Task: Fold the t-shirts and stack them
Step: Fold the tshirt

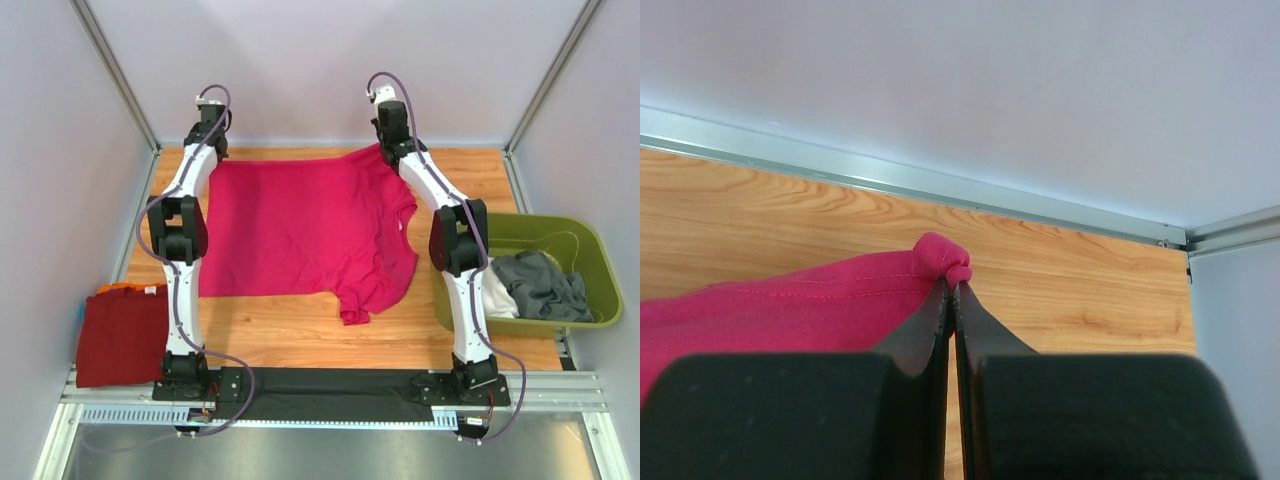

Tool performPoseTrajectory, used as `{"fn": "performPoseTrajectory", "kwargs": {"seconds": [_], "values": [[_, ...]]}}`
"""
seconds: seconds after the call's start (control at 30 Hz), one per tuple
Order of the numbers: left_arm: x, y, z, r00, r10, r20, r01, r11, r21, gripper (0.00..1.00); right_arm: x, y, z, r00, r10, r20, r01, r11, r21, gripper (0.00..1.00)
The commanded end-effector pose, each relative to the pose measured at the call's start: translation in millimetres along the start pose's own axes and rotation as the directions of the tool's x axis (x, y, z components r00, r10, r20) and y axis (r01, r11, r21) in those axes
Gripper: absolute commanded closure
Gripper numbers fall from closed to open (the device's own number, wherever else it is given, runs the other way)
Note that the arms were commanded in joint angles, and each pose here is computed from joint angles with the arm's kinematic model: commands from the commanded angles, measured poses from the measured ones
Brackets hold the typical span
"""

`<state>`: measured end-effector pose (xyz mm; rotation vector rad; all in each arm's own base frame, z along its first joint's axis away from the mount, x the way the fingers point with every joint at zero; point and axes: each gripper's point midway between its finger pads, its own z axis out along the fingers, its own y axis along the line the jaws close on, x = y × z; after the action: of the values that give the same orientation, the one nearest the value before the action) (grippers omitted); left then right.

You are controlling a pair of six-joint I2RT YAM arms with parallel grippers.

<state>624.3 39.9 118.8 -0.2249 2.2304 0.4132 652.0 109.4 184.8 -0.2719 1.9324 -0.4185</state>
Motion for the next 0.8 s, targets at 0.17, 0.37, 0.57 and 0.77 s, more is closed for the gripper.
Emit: {"fn": "performPoseTrajectory", "kwargs": {"seconds": [0.17,0.37,0.57,0.77], "values": [[-21.4,-14.2,-12.9,0.999,0.01,0.047,-0.016,0.992,0.129,1.0,-8.1,-20.5,-8.0,1.0,-0.006,0.012,0.005,0.999,0.051,1.0],[-13.6,5.6,-34.9,0.999,0.034,0.029,-0.038,0.991,0.132,1.0,-3.5,-22.0,-30.7,0.998,-0.059,-0.01,0.059,0.996,0.061,1.0],[-8.7,20.5,-44.3,0.999,0.037,0.035,-0.041,0.992,0.118,1.0,-4.7,-32.4,-43.6,0.998,-0.055,-0.002,0.055,0.995,0.085,1.0],[-7.9,33.2,-44.2,0.999,0.029,0.034,-0.033,0.992,0.121,1.0,-8.4,-36.2,-49.0,0.999,-0.042,0.002,0.042,0.995,0.089,1.0]]}}
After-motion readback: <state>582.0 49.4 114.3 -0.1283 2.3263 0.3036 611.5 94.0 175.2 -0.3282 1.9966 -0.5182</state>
